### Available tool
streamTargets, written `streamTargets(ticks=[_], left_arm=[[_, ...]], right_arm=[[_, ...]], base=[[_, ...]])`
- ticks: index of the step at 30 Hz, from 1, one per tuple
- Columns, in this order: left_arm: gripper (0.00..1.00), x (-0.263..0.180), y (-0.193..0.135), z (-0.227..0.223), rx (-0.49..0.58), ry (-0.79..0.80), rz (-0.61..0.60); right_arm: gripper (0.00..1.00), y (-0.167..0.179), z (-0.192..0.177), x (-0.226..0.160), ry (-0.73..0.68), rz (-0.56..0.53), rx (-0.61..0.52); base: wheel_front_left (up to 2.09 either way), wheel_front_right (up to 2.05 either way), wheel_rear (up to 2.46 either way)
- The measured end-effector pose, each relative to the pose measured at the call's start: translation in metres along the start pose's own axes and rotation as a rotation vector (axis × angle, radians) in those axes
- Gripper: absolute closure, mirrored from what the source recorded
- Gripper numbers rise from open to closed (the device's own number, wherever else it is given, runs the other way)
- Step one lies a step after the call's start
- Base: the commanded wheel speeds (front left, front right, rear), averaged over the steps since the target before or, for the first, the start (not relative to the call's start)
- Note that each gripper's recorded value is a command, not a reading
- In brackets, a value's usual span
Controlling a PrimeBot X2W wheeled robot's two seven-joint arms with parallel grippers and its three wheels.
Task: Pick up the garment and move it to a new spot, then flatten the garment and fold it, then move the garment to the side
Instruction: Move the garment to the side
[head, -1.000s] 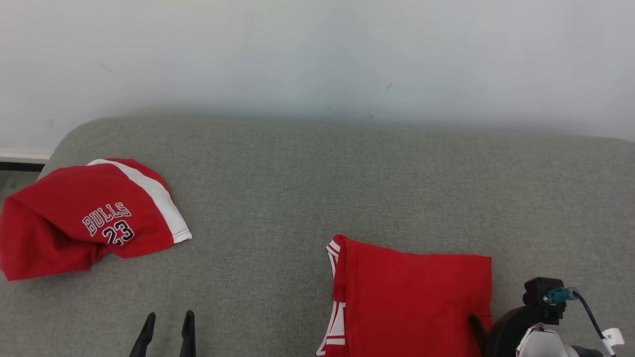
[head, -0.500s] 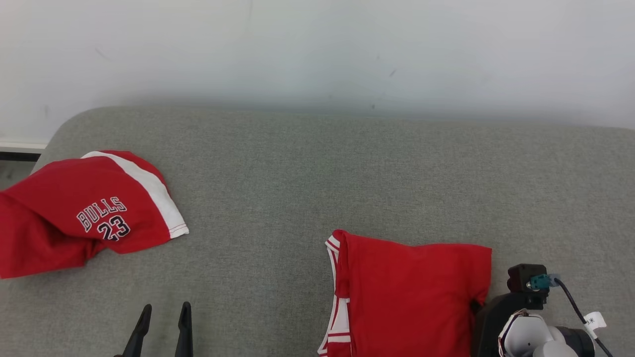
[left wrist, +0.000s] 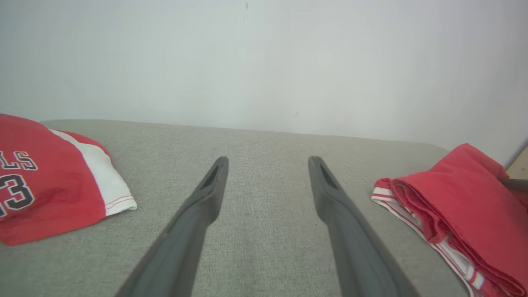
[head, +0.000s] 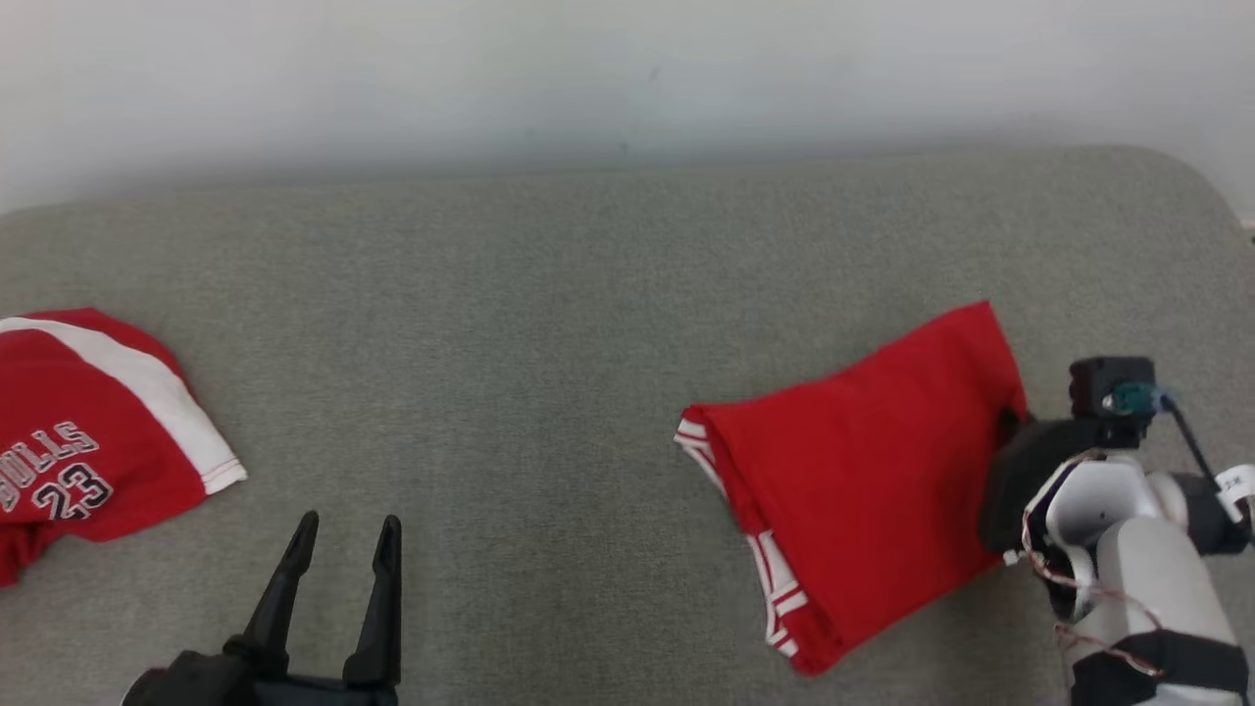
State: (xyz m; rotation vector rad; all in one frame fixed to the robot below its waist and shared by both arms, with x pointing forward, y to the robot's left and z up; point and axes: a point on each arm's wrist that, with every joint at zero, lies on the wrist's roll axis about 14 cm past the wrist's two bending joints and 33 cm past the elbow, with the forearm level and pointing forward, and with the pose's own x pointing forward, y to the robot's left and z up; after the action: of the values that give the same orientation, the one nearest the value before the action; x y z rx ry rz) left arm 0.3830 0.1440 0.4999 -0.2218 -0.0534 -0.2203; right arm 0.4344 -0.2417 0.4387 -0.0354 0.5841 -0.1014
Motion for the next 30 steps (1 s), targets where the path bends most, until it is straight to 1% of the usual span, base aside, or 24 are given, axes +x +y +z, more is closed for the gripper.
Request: streamTargets(ticks=[4, 6, 10, 13, 19, 25, 29, 30], left_arm=[[0.0, 0.029, -0.023, 0.0, 0.015, -0.013, -0.112], [0.0, 0.042, -0.034, -0.001, 0.025, -0.017, -0.173], [0.0, 0.064, -0.05, -0.017, 0.046, 0.009, -0.276], [0.0, 0.078, -0.06, -0.032, 0.05, 0.032, -0.349], [0.0, 0.095, -0.084, -0.067, 0.027, 0.091, -0.475], [0.0, 0.105, -0.101, -0.098, -0.018, 0.148, -0.546], [0.0, 0.107, -0.106, -0.113, -0.043, 0.179, -0.567], [0.0, 0.107, -0.106, -0.117, -0.048, 0.187, -0.569]], right_arm=[[1.0, -0.035, 0.023, 0.011, -0.064, -0.079, 0.027], [1.0, -0.06, 0.03, 0.016, -0.087, -0.137, 0.039], [1.0, -0.103, 0.037, 0.023, -0.126, -0.233, 0.016], [1.0, -0.128, 0.045, 0.027, -0.162, -0.29, -0.019], [1.0, -0.174, 0.046, 0.029, -0.177, -0.395, -0.114], [1.0, -0.209, 0.051, 0.025, -0.192, -0.48, -0.208], [1.0, -0.22, 0.05, 0.026, -0.187, -0.505, -0.246], [0.75, -0.222, 0.048, 0.027, -0.184, -0.508, -0.255]], base=[[0.0, 0.0, 0.0], [0.0, 0.0, 0.0], [0.0, 0.0, 0.0], [0.0, 0.0, 0.0], [0.0, 0.0, 0.0], [0.0, 0.0, 0.0], [0.0, 0.0, 0.0], [0.0, 0.0, 0.0]])
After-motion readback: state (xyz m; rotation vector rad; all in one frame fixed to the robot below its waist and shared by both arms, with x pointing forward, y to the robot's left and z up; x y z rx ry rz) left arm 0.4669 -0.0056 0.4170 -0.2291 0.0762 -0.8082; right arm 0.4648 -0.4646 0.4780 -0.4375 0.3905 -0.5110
